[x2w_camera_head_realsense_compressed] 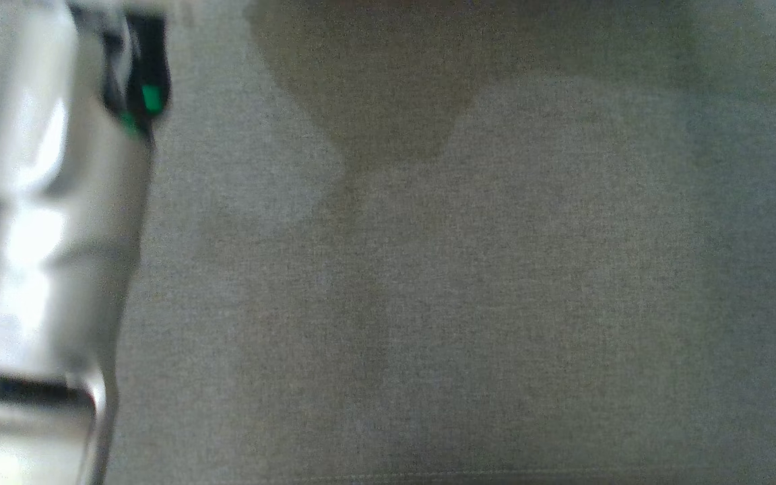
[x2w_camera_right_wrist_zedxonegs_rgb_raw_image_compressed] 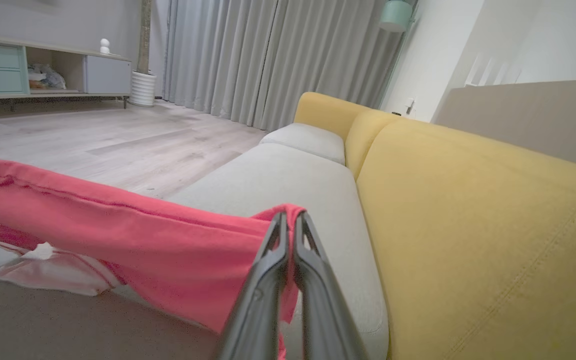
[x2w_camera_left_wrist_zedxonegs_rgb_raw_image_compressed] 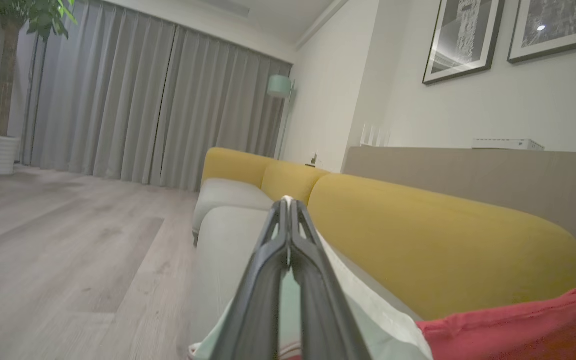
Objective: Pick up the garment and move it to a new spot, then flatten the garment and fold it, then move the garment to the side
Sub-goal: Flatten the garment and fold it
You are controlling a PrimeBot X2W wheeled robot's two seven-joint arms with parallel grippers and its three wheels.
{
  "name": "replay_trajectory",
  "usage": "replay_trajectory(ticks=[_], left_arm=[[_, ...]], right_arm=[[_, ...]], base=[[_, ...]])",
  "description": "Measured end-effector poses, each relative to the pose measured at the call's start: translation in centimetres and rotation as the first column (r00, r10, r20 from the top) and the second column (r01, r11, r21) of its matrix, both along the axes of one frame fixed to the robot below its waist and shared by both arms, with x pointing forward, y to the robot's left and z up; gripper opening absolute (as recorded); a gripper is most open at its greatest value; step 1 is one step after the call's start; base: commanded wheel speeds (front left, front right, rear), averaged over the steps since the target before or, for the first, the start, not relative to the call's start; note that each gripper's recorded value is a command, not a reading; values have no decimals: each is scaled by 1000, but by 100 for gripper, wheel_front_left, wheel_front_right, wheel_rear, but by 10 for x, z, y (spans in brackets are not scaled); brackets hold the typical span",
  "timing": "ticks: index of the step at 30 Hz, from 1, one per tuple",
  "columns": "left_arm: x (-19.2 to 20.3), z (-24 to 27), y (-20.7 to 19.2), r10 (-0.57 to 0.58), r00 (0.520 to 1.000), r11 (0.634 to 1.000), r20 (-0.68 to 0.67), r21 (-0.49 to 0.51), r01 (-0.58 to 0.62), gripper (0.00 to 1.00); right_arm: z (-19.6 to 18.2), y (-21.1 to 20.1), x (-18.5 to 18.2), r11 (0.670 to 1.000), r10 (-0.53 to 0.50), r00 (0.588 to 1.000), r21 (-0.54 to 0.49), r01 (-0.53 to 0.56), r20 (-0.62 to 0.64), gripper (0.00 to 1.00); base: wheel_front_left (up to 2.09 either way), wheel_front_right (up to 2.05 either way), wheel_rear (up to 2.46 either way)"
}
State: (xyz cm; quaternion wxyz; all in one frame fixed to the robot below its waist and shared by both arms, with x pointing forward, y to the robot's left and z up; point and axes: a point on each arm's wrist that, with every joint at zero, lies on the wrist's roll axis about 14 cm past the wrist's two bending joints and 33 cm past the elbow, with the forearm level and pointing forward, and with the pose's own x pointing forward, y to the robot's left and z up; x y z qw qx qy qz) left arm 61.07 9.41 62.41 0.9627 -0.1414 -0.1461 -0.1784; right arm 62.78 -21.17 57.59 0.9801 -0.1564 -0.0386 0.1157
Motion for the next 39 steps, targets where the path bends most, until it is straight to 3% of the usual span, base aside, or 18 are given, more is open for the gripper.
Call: replay_trajectory(ticks=[8,14,23,31,39], left_arm=[[-100,-99,20,-6,972,1000,-234,-29,0,0],[-199,-166,36,65,890,992,-451,-71,-108,0],[-277,-191,34,97,814,973,-573,-116,-198,0],[-271,-180,30,85,823,974,-561,-128,-188,0],[-187,-140,9,11,902,985,-432,-151,-84,0]], right_arm=[[-54,-24,-78,994,-55,993,90,65,-106,0],[-97,-35,-161,991,-91,977,82,108,-191,0],[-131,-39,-244,974,-149,955,127,187,-258,0],[-146,-40,-259,962,-184,938,144,234,-293,0],[-146,-42,-221,951,-206,935,166,260,-287,0]], base=[[0,0,0],[0,0,0],[0,0,0],[0,0,0],[0,0,0]])
